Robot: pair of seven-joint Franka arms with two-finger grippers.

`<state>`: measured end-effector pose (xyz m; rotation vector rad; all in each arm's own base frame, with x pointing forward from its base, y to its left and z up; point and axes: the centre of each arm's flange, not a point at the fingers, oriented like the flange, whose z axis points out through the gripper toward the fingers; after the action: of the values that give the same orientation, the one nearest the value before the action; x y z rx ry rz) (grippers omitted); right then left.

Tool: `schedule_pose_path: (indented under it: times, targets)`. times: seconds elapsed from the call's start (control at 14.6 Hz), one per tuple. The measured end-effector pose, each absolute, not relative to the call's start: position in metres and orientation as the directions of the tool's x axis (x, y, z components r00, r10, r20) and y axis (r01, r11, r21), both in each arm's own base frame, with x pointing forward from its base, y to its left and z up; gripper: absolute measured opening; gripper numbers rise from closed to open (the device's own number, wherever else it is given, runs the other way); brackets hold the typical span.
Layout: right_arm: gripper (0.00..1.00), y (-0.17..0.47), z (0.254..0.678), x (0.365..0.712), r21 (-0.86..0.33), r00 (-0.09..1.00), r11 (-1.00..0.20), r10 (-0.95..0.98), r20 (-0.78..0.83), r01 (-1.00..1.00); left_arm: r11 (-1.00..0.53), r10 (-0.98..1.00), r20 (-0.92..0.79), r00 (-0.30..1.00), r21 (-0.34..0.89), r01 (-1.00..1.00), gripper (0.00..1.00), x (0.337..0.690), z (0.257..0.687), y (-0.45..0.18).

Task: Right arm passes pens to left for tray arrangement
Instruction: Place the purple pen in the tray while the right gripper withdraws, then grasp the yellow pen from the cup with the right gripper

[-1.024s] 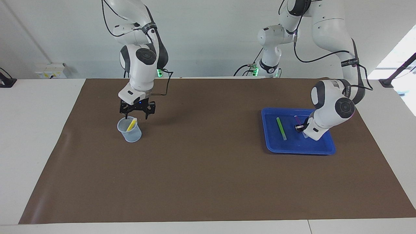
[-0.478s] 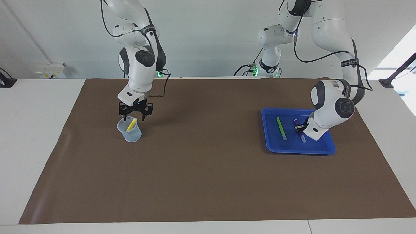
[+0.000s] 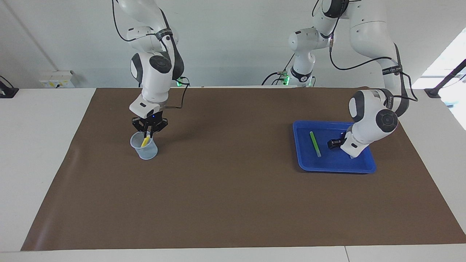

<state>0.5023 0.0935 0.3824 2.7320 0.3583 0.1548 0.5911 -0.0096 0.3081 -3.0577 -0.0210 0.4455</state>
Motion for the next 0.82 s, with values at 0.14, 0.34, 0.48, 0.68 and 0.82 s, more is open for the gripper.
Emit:
schedule_pose_path:
  times: [0.14, 0.34, 0.48, 0.68, 0.82]
  targets:
    - [0.18, 0.094, 0.385, 0.503, 0.386, 0.960, -0.894, 0.271, 0.064, 0.227, -0.999, 0.022, -0.284, 0.959, -0.053, 0.008, 0.70, 0.591, 0.308, -0.009]
    - [0.18, 0.092, 0.398, 0.506, 0.391, 0.961, -0.895, 0.265, 0.082, 0.213, -0.999, 0.023, -0.283, 0.959, -0.053, 0.008, 0.70, 0.591, 0.308, -0.008]
    - [0.18, 0.088, 0.421, 0.508, 0.409, 0.964, -0.892, 0.250, 0.087, 0.194, -0.999, 0.023, -0.283, 0.959, -0.053, 0.008, 0.70, 0.591, 0.308, -0.008]
    - [0.18, 0.085, 0.474, 0.502, 0.397, 0.966, -0.900, 0.238, 0.103, 0.180, -0.999, 0.033, -0.282, 0.959, -0.032, 0.025, 0.71, 0.594, 0.318, -0.011]
    - [0.18, 0.086, 0.514, 0.496, 0.337, 0.975, -0.930, 0.192, 0.108, 0.146, -0.996, 0.067, -0.288, 0.955, 0.040, 0.081, 0.74, 0.596, 0.349, -0.016]
